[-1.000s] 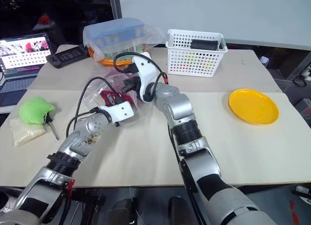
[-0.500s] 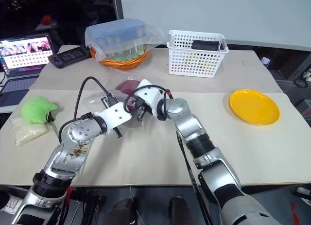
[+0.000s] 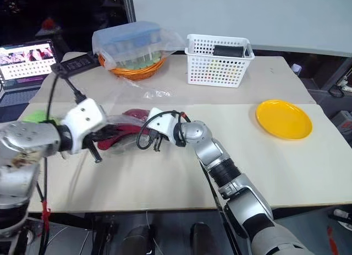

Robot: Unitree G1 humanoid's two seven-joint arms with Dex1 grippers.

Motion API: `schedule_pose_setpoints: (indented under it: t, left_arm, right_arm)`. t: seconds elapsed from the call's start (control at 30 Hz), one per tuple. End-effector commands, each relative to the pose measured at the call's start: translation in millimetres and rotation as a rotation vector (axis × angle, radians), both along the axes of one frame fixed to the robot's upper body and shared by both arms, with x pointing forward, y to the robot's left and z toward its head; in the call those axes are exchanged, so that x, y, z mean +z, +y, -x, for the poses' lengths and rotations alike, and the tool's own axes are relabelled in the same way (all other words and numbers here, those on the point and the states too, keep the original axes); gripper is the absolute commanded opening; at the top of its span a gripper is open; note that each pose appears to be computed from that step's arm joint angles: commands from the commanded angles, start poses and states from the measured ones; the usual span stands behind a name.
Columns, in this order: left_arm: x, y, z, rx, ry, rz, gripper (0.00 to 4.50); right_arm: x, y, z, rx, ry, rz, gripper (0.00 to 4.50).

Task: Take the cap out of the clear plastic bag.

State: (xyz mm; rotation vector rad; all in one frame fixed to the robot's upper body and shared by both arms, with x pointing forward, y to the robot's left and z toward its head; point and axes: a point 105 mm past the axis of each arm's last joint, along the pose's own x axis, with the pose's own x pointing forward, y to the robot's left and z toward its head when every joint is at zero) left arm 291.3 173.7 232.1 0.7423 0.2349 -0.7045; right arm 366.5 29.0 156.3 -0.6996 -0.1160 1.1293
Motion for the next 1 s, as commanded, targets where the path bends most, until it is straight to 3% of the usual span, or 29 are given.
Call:
schedule_pose_setpoints:
  t: [0.03, 0.2, 0.3, 0.47, 0.63, 0.77, 0.87, 1.0]
  left_arm:
    - [36, 11, 4, -0.04, -0.156, -0.086, 0.06]
    - [33, -1, 28, -0.195, -0.121, -0.152, 0.06]
    - [47, -16, 39, -0.262, -0.119, -0.064, 0.06]
    - [138, -42, 31, -0.266, -0.296, 0.277, 0.06]
    - [187, -42, 30, -0.216, -0.362, 0.52, 0.06]
    - [198, -39, 29, -0.191, -0.385, 0.581, 0.06]
    - [220, -38, 33, -0.194, -0.44, 0.65, 0.06]
    - [225, -24, 24, -0.109, -0.544, 0.576, 0.06]
  right_arm:
    - [-20, 5, 8, 0.045, 0.035, 0.069, 0.0]
    - [-41, -15, -13, -0.07, 0.026, 0.174, 0.0]
    - [-50, -20, -19, -0.091, 0.016, 0.213, 0.0]
    - [-54, -8, -16, -0.061, 0.026, 0.199, 0.0]
    - [-51, -4, -16, -0.047, 0.013, 0.181, 0.0]
    - [-47, -6, -19, -0.056, -0.002, 0.18, 0.0]
    - [-44, -10, -21, -0.063, -0.016, 0.185, 0.0]
    - [-36, -14, -20, -0.054, -0.015, 0.176, 0.0]
